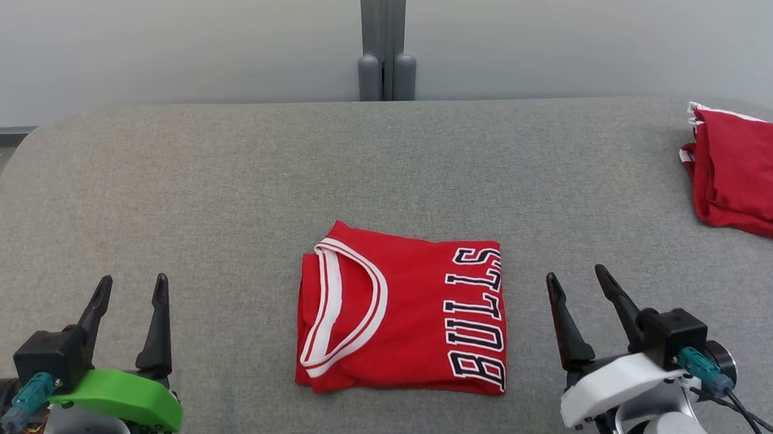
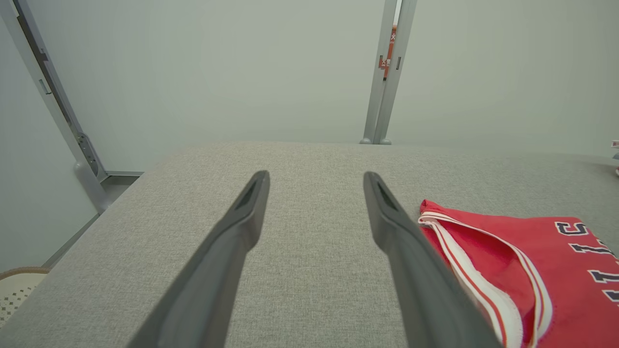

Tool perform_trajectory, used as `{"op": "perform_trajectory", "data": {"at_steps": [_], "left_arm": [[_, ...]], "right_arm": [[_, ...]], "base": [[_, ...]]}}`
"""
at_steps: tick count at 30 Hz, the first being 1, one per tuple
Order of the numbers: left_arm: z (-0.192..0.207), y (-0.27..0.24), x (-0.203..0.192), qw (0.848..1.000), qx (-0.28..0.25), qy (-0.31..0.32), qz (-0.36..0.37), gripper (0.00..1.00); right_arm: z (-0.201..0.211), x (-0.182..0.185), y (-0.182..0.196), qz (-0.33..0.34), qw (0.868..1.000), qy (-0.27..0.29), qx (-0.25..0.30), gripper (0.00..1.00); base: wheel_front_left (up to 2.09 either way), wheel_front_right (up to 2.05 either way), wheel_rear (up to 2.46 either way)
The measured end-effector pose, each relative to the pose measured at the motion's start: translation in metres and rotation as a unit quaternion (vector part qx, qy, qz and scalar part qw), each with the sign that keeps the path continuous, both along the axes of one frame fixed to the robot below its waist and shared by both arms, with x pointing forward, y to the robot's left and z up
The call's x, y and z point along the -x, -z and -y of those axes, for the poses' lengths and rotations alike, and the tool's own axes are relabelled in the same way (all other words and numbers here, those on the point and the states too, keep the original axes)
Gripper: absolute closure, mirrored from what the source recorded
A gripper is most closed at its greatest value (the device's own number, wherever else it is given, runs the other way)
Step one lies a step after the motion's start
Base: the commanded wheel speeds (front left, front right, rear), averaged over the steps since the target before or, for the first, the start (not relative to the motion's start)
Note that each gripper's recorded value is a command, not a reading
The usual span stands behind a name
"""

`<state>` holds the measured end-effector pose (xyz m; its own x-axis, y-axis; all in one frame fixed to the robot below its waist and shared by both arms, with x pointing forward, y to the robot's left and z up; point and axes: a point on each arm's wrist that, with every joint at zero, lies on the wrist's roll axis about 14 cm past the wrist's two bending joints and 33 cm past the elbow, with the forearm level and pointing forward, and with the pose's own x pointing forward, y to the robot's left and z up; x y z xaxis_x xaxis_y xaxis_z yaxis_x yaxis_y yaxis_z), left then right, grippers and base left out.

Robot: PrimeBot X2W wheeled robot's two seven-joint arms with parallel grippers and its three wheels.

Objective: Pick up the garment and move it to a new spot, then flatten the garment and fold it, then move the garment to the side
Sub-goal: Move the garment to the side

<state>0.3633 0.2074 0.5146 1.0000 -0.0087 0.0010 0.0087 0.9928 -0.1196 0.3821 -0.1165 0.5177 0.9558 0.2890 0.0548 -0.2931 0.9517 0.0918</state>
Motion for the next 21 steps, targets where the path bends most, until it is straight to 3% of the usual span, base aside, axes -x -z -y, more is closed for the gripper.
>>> {"op": "perform_trajectory", "data": {"at_steps": [7,21], "left_arm": [[-0.004,0.004,-0.004,1.0,-0.002,-0.006,-0.001,0.0],[-0.003,0.022,-0.02,1.0,0.002,-0.012,-0.017,0.0]], "right_arm": [[-0.027,-0.021,0.021,-0.04,0.998,-0.036,0.014,0.0],[-0.05,-0.034,0.117,-0.183,0.981,-0.057,0.015,0.0]], "base": [[0.0,0.0,0.0],[0.0,0.0,0.0]]}}
